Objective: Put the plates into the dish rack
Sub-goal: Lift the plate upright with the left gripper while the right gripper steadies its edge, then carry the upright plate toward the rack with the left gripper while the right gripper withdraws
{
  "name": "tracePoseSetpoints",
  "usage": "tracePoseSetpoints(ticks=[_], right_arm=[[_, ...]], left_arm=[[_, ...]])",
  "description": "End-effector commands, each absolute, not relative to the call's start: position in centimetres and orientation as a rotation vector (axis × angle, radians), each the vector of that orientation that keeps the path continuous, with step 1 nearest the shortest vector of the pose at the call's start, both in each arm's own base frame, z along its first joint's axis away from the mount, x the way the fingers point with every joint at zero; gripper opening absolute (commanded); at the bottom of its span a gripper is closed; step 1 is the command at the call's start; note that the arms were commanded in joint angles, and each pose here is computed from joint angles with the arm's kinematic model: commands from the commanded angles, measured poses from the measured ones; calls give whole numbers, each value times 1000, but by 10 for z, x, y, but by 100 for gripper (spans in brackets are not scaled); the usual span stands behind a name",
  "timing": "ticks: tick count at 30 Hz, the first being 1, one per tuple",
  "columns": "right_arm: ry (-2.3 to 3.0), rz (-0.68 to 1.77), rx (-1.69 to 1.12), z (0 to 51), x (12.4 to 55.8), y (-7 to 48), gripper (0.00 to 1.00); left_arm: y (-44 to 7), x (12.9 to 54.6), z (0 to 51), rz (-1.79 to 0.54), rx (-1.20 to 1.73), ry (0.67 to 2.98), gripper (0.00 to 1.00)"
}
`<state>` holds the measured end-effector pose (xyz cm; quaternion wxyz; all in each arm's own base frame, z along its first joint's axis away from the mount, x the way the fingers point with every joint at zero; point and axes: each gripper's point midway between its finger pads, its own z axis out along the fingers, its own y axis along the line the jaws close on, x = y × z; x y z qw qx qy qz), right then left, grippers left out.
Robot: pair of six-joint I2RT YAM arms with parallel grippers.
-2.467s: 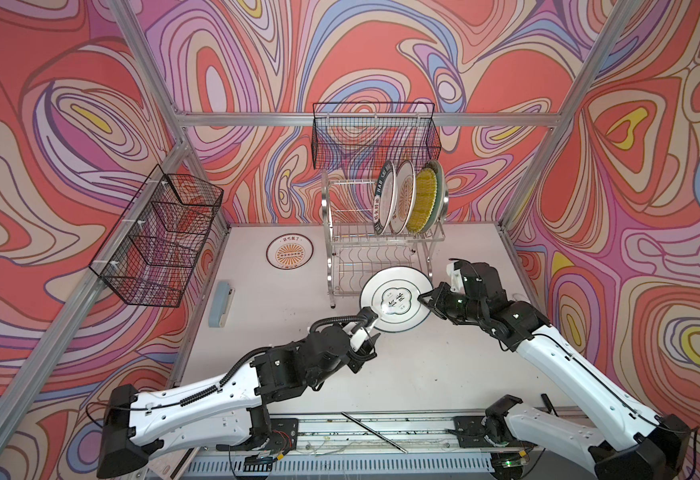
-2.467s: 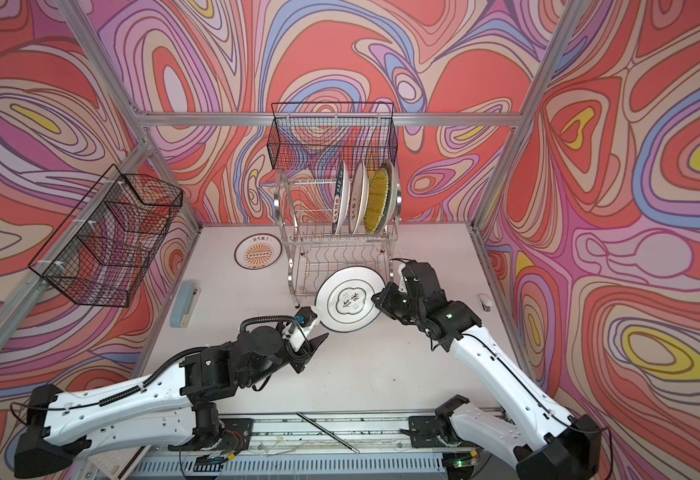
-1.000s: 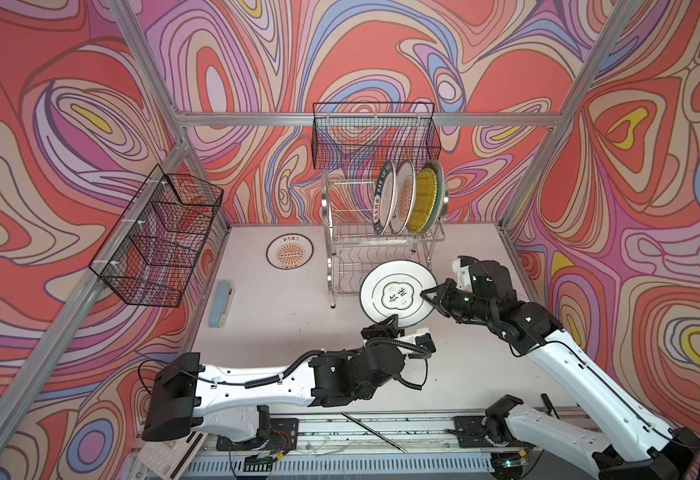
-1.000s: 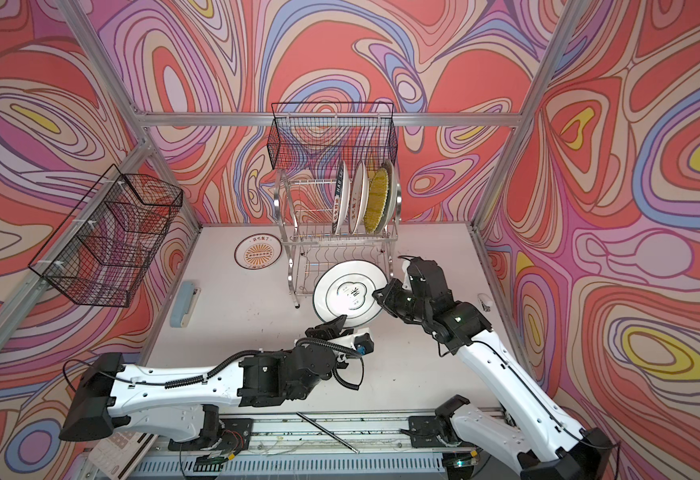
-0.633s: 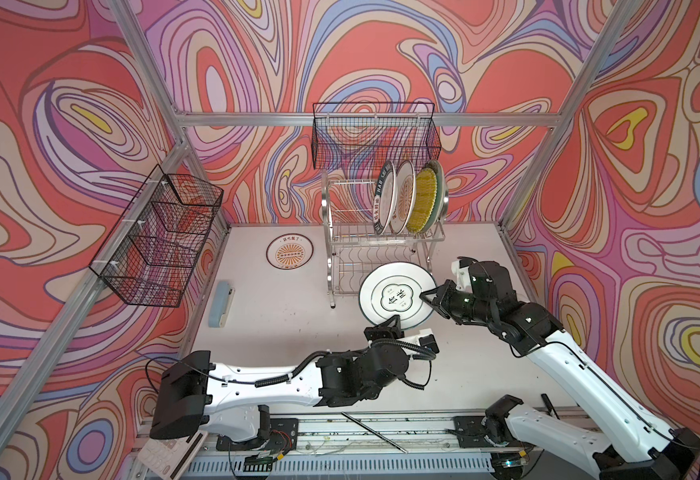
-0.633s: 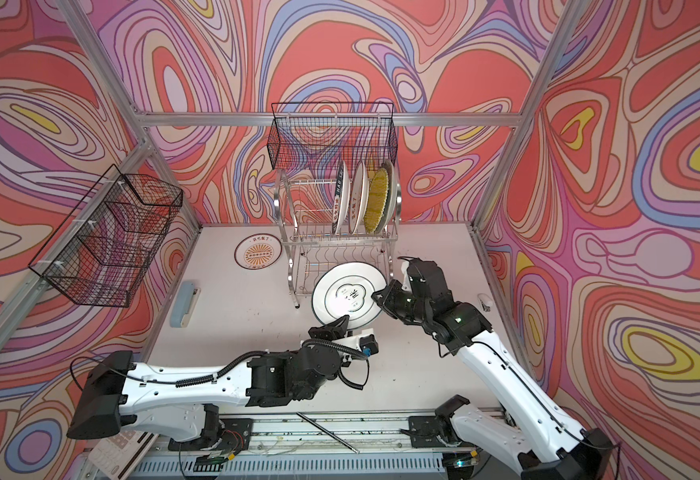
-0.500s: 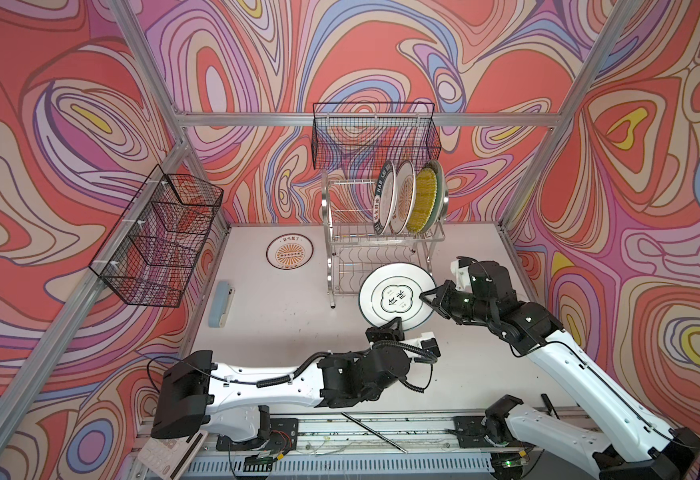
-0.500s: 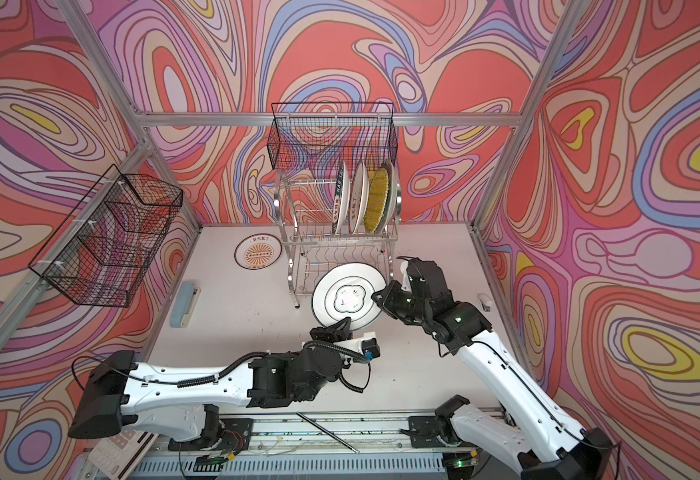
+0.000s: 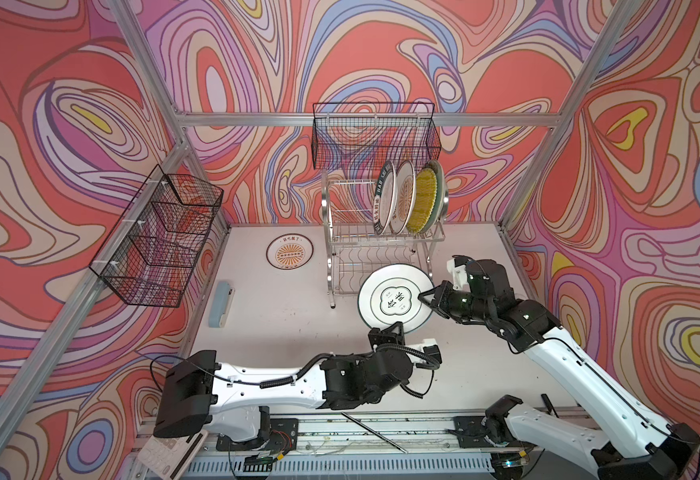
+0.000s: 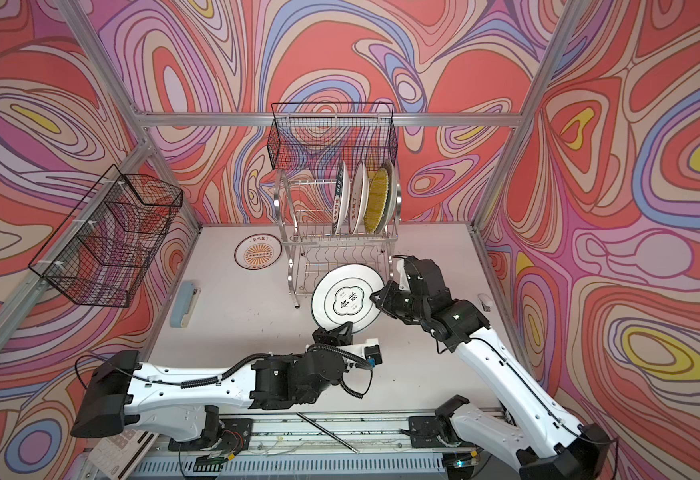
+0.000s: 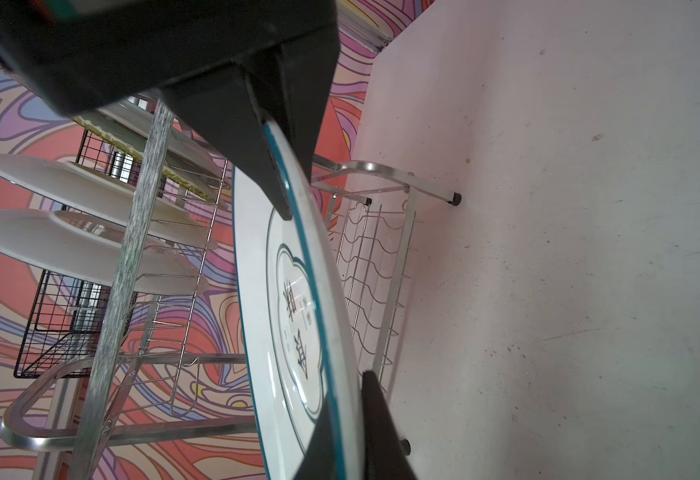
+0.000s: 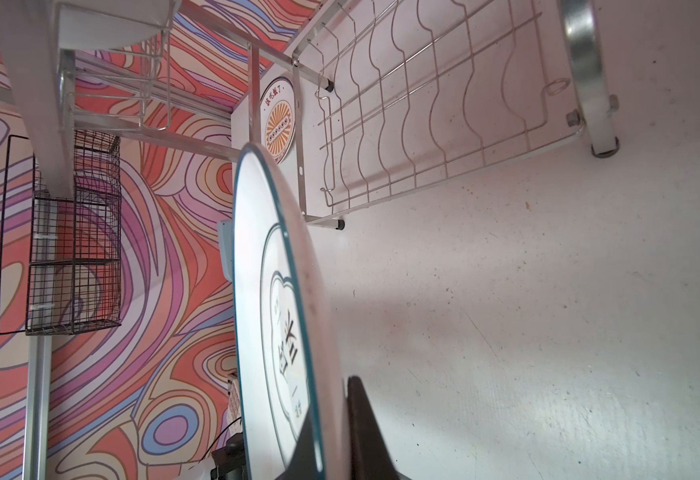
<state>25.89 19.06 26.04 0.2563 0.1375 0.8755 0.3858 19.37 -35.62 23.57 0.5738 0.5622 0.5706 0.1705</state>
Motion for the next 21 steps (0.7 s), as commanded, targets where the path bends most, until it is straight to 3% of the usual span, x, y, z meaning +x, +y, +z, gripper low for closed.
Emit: tracePoseSetpoints(ticks=[1,10,21], right_arm=[[2247,1210,300,311,257,204,14],[2202,1159,292,325,255,193,37],[2103,970,383,347,248,151,41]], left_arm=[[-353,197,264,291,1175,1393,0],[-346,189,266,171,1194,1448,0],[-320,181,271,22,1215,1578,0]])
